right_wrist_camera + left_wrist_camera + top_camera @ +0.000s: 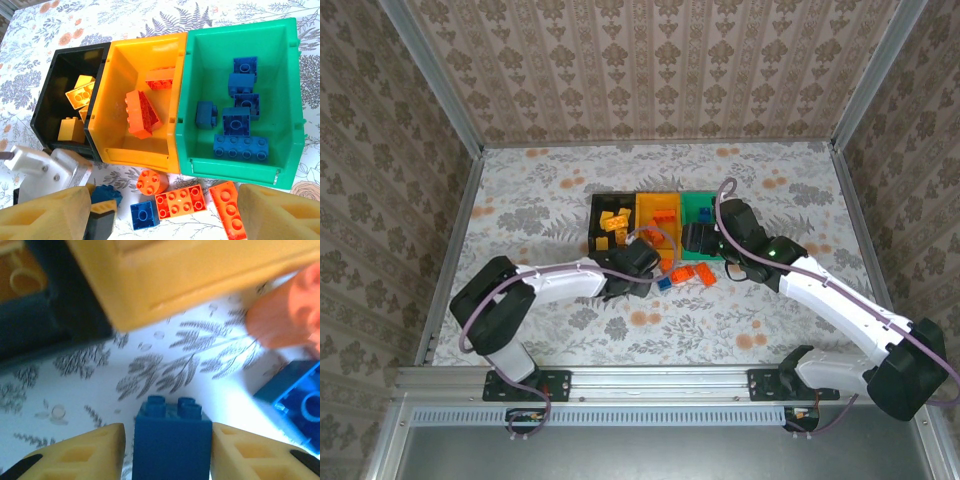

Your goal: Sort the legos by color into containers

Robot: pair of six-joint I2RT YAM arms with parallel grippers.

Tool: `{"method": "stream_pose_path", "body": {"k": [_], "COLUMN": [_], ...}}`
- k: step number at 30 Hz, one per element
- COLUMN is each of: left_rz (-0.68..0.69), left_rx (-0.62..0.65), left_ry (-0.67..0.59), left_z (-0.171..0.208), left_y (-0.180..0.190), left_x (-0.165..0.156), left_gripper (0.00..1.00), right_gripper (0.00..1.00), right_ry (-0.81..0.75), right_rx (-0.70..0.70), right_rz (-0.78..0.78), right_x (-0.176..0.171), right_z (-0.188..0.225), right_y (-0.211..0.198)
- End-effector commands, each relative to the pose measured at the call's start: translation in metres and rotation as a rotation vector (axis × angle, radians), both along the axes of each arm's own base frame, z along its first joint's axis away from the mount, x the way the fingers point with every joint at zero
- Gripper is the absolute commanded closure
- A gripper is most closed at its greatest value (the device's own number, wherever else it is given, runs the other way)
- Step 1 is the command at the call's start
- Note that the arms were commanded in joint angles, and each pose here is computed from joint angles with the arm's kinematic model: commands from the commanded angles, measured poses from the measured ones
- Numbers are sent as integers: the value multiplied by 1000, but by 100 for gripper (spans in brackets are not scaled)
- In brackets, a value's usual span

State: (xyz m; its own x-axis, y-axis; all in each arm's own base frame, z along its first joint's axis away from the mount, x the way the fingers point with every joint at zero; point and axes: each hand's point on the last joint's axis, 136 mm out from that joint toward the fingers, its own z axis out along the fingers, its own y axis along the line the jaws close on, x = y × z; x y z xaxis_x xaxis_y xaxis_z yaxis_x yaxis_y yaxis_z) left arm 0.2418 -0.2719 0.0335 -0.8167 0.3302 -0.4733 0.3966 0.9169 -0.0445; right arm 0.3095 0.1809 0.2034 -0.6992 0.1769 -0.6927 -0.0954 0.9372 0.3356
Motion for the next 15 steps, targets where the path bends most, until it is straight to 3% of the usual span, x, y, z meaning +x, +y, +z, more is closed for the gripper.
{"method": "stream_pose_path", "body": {"k": [1,4,6,15], "left_rz": [21,14,9,-22], "left_rx": [-3,-6,-2,7], "left_ry": [16,12,6,10], "left_z": [4,5,4,2], "left_y": [10,8,6,-6], "left_x": [-10,-10,-7,-4], "left_gripper": [50,29,27,57], "right_gripper": [21,21,21,21], "right_ry": [-32,-33,-36,-48], "right_rx": [16,18,16,6], "right_rz": [-23,-25,-26,-45], "right_x": [2,3,3,-1], "right_z": [7,8,10,14], "right_y": [-3,-2,-3,-11]}}
